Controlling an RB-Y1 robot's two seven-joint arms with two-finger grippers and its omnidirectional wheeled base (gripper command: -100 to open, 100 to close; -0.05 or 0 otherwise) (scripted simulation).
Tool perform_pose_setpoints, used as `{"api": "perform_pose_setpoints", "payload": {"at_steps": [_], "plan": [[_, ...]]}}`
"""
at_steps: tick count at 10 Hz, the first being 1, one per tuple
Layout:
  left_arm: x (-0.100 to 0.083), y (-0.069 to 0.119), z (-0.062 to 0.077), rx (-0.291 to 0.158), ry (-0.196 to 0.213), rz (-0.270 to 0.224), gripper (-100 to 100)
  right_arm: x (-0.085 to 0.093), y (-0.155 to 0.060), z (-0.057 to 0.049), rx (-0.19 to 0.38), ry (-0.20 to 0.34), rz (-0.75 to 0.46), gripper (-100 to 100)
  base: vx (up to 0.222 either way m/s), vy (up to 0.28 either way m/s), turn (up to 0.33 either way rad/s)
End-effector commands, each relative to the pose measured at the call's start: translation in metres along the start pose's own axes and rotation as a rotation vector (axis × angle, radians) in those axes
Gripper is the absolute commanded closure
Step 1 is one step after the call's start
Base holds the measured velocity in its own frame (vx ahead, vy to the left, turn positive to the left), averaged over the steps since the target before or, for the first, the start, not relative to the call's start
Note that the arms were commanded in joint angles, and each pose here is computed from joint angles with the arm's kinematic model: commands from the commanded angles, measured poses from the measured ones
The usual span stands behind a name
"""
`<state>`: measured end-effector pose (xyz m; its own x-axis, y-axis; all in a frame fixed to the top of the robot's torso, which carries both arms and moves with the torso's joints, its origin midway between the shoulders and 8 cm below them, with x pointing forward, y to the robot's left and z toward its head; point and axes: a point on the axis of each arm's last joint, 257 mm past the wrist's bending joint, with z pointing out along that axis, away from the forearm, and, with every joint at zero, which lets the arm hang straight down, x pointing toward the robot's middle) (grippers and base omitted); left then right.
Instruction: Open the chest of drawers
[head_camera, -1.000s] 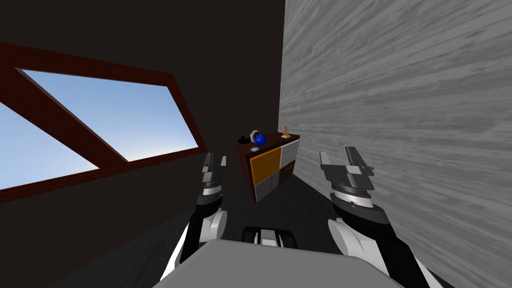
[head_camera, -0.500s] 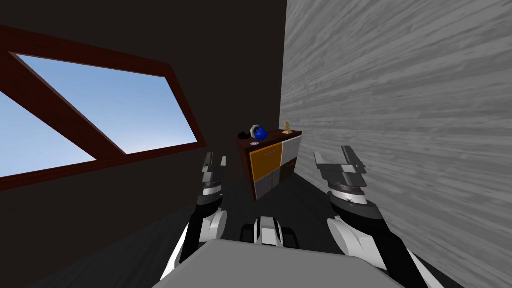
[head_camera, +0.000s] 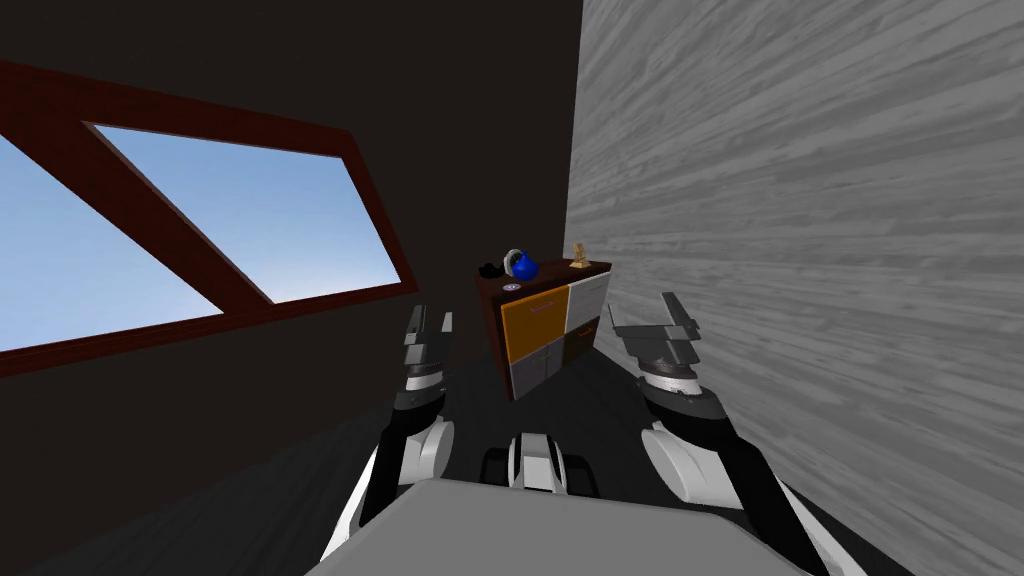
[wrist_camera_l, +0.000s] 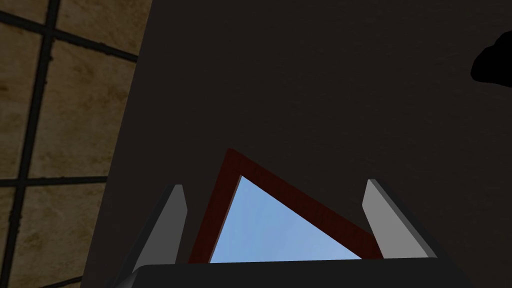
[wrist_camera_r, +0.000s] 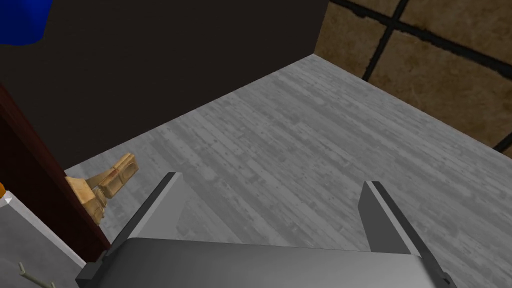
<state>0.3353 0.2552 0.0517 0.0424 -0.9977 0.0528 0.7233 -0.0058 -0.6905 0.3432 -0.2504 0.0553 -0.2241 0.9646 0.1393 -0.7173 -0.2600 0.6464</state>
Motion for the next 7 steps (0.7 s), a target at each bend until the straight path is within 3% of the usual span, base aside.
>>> {"api": "perform_pose_setpoints", "payload": {"at_steps": [1, 6, 7], "plan": [[0.0, 0.0, 0.0, 0.0, 0.0, 0.0, 0, 0.005, -0.021, 0.004, 0.018, 0.005, 0.175, -100, 0.021, -0.048, 0.133], [0.0, 0.0, 0.0, 0.0, 0.0, 0.0, 0, 0.01, -0.042, 0.007, 0.037, -0.005, 0.391, -100, 0.015, -0.03, 0.063], [0.0, 0.0, 0.0, 0.0, 0.0, 0.0, 0, 0.013, -0.054, 0.009, 0.048, -0.013, 0.485, -100, 0.011, -0.034, 0.09]]}}
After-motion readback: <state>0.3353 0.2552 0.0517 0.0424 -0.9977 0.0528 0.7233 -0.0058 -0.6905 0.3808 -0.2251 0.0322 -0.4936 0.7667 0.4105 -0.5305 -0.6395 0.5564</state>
